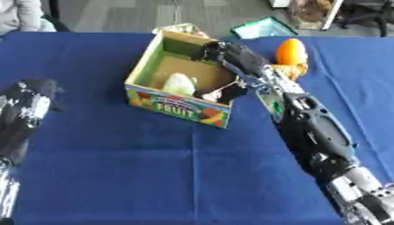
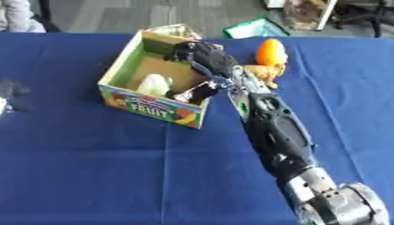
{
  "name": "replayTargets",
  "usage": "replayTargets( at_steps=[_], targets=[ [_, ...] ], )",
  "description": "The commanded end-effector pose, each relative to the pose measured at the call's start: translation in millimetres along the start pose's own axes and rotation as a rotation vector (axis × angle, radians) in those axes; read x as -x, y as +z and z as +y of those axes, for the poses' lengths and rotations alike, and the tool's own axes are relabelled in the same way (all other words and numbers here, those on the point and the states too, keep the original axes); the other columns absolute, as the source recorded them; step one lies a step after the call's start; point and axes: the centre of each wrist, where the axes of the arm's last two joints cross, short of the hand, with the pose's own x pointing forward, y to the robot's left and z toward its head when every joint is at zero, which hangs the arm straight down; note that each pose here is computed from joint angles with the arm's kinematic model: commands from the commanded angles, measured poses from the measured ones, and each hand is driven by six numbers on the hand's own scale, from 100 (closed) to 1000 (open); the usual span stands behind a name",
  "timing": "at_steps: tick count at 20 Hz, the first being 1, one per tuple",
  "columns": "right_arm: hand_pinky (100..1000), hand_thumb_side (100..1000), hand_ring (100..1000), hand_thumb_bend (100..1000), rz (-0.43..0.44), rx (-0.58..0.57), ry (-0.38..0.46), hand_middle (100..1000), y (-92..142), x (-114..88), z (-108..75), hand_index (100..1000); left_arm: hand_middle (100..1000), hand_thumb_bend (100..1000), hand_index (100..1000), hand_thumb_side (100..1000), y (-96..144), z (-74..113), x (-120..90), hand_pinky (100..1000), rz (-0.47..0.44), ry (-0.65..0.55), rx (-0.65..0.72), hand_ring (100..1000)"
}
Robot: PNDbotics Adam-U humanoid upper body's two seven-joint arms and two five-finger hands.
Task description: Pick up objects on the table and place them in the box.
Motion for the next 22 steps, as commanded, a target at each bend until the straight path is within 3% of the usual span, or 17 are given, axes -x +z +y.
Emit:
replayTargets(
  at_steps=[1, 9, 17, 22],
  targets=[
    [609, 419, 661, 487, 0.015, 0.050, 0.037, 648, 1.0, 14.5, -32.1, 795, 568, 304, 663, 466, -1.6, 2.3, -6.6, 593, -0.024, -0.011, 0.002, 742],
    [647, 342, 690, 468, 0.124, 0.088, 0.020, 643, 31.3, 48.3, -80.6, 784, 568, 303, 663, 468, 0.1, 4.6, -5.5, 593, -0.016, -0.020, -0.006, 742],
    [726, 338, 779, 464, 0.233, -0.014, -0.035, 704, 91.6, 81.8, -91.7, 802, 568, 306, 663, 469, 1.2, 7.0, -5.1, 592, -0.011, -0.030, -0.015, 742],
    [746, 344, 805, 464, 0.289, -0.071, -0.035, 739, 114.2, 91.2, -90.1, 814, 568, 305, 664, 470, 1.2, 7.3, -5.2, 593, -0.010, -0.032, -0.015, 741]
  ],
)
